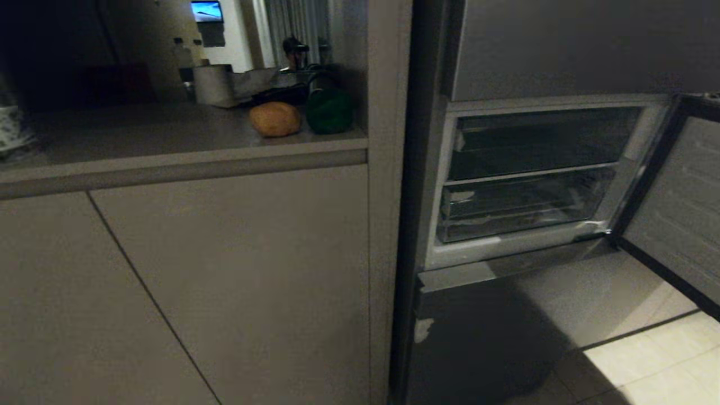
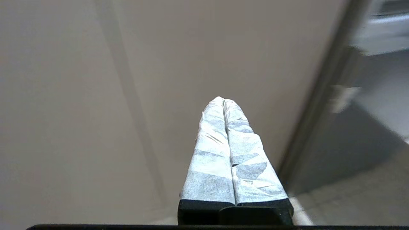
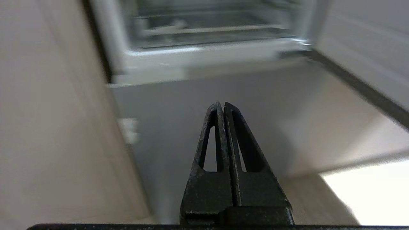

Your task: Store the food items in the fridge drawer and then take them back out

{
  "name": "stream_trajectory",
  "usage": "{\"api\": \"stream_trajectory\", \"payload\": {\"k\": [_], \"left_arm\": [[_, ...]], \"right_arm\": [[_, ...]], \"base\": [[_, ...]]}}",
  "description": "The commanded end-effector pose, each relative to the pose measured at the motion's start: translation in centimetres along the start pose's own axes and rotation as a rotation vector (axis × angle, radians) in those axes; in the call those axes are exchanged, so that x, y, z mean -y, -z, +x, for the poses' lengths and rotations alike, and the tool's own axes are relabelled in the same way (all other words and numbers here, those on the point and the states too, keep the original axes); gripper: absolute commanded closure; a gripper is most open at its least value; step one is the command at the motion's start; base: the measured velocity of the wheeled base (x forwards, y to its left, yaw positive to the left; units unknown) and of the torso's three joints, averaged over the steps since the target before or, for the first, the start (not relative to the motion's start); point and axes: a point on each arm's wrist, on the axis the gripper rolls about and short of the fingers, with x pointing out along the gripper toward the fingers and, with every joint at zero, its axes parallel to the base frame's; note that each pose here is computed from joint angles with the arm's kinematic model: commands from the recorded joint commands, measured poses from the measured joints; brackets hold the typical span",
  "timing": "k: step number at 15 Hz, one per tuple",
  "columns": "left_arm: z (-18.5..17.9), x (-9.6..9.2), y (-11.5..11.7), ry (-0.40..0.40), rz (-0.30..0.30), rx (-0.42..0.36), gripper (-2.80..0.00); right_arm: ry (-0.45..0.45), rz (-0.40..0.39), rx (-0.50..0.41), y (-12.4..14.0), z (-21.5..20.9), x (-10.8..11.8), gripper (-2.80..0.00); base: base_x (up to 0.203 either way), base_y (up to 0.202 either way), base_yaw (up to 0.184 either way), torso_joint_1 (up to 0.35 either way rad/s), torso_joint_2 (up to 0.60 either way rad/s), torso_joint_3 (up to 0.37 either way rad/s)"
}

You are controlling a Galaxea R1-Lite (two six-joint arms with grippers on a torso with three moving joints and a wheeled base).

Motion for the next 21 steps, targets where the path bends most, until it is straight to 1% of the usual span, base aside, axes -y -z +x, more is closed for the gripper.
{"api": "stream_trajectory", "payload": {"k": [1, 6, 10, 11, 12, 13, 14, 16, 17, 19, 20, 21], "left_arm": [[0.0, 0.0, 0.0, 0.000, 0.000, -0.001, 0.00], [0.0, 0.0, 0.0, 0.000, 0.000, 0.001, 0.00], [0.0, 0.0, 0.0, 0.000, 0.000, 0.001, 0.00], [0.0, 0.0, 0.0, 0.000, 0.000, 0.001, 0.00], [0.0, 0.0, 0.0, 0.000, 0.000, 0.001, 0.00], [0.0, 0.0, 0.0, 0.000, 0.000, 0.001, 0.00], [0.0, 0.0, 0.0, 0.000, 0.000, 0.001, 0.00], [0.0, 0.0, 0.0, 0.000, 0.000, 0.001, 0.00], [0.0, 0.0, 0.0, 0.000, 0.000, 0.001, 0.00], [0.0, 0.0, 0.0, 0.000, 0.000, 0.001, 0.00], [0.0, 0.0, 0.0, 0.000, 0.000, 0.001, 0.00], [0.0, 0.0, 0.0, 0.000, 0.000, 0.001, 0.00]], "right_arm": [[0.001, 0.000, -0.030, 0.9, 0.2, 0.0, 0.00], [0.001, 0.000, -0.030, 0.9, 0.2, 0.0, 0.00], [0.002, -0.018, -0.024, 0.7, 0.1, 0.0, 0.00], [-0.004, -0.021, 0.003, -0.5, -0.1, 0.0, 0.00], [-0.008, -0.019, 0.003, -1.8, -0.1, -0.1, 0.00], [-0.015, -0.011, -0.030, -3.3, 0.3, -0.1, 0.00], [-0.029, 0.006, -0.088, -4.8, 1.3, -0.2, 0.00], [-0.070, 0.048, -0.256, -7.6, 4.9, -0.5, 0.00], [-0.093, 0.069, -0.335, -8.5, 6.9, -0.6, 0.00], [-0.150, 0.109, -0.456, -9.4, 11.2, -0.9, 0.00], [-0.178, 0.127, -0.504, -9.4, 13.4, -1.0, -2.80], [-0.198, 0.140, -0.543, -9.2, 15.4, -1.1, -2.80]], "base": [[0.000, -0.011, 0.180, 0.002, 0.01, 0.001], [-0.001, -0.009, 0.149, 0.003, 0.00, -0.001], [0.000, 0.000, 0.000, 0.000, 0.00, 0.000], [0.000, 0.000, 0.000, 0.000, 0.00, 0.000], [0.000, 0.000, 0.000, 0.000, 0.00, 0.000], [0.000, 0.000, 0.000, 0.000, 0.00, 0.000], [0.000, 0.000, 0.000, 0.000, 0.00, 0.000], [0.000, 0.000, 0.000, 0.000, 0.00, 0.000], [0.000, 0.000, 0.000, 0.000, 0.00, 0.000], [0.000, 0.000, 0.000, 0.000, 0.00, 0.000], [0.000, 0.000, 0.000, 0.000, 0.00, 0.000], [0.000, 0.000, 0.000, 0.000, 0.00, 0.000]]}}
